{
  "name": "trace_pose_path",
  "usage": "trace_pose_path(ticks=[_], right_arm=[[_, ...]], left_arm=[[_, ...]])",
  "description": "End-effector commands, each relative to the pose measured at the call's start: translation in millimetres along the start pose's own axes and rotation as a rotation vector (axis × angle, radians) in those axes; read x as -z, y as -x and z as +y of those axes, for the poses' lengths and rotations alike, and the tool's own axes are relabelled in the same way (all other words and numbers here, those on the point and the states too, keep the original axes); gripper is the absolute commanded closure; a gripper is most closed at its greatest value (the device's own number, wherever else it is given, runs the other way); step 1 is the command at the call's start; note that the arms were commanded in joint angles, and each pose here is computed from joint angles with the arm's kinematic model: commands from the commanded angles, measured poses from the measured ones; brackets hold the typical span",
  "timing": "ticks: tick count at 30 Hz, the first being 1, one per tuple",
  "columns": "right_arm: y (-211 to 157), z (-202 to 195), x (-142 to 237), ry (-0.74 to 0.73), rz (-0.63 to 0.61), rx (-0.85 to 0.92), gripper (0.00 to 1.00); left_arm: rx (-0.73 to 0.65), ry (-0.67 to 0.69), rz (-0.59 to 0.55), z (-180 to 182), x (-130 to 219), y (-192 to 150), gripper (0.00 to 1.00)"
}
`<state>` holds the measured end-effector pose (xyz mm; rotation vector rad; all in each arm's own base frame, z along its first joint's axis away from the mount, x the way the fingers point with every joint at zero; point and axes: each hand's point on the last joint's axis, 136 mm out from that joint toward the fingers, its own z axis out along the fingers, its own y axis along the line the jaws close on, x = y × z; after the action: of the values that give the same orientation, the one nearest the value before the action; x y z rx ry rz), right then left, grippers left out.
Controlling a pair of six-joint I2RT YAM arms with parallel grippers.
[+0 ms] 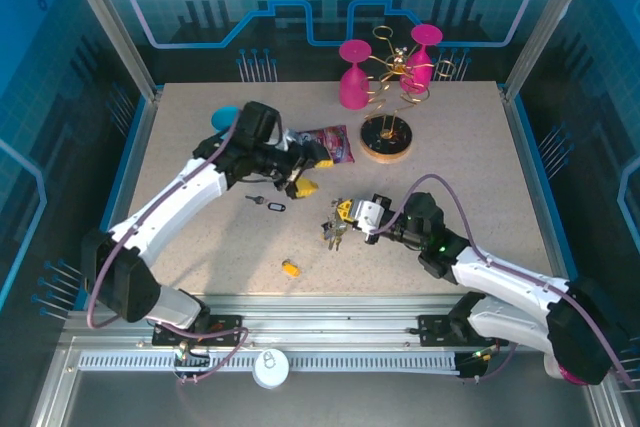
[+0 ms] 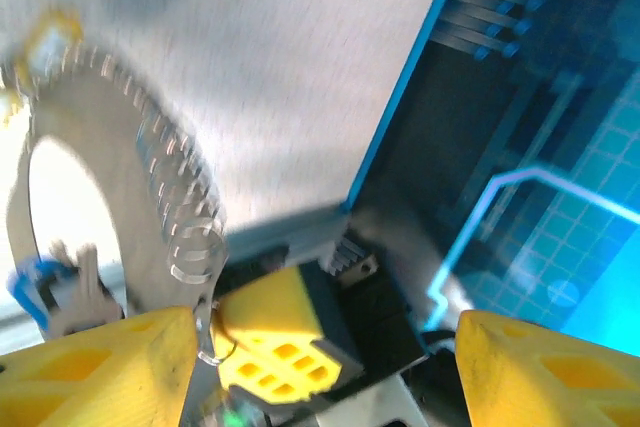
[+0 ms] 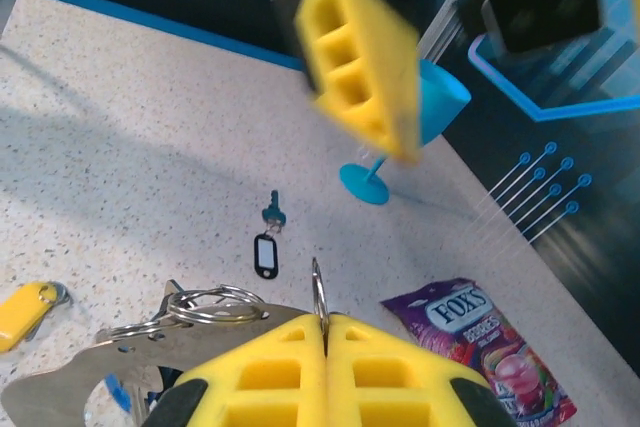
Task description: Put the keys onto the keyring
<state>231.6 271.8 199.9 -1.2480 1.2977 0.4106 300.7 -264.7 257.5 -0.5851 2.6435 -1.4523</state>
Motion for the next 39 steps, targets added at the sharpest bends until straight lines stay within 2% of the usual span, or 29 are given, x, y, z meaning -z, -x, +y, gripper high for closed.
trace_pose_path(ticks=[1, 5, 10, 13, 17, 24, 35, 39], right_arm=[[13, -5, 5, 0.036, 0.054, -0.022, 1.00], [10, 0, 12, 0.109, 0.173, -0.077, 1.00], [7, 0, 22, 0.140, 0.282, -0.125, 1.00], [6, -2, 26, 0.147, 0.334, -0.136, 1.00], [10, -6, 27, 0.167, 0.387, -0.150, 1.00], [21, -5, 24, 0.235, 0.423, -0.128, 1.00], [33, -2, 15, 0.282, 0.456, -0.113, 1.00], [38, 0, 11, 0.298, 0.443, -0.110, 1.00]], left_arm=[[-0.469, -0.038, -0.252, -28, 28, 29, 0.33], [-0.894, -0.096, -0.345, -40, 37, 25, 0.36], [-1.400, -0.181, -0.294, -24, 29, -9, 0.39], [-1.585, -0.183, -0.258, -11, 26, -21, 0.39], [-1.774, -0.197, -0.143, 5, 14, -39, 0.40], [-1.860, -0.226, -0.134, 19, -12, -48, 0.51], [-1.878, -0.304, -0.009, 43, -24, -71, 0.55], [-1.879, -0.283, -0.007, 51, -30, -68, 0.58]])
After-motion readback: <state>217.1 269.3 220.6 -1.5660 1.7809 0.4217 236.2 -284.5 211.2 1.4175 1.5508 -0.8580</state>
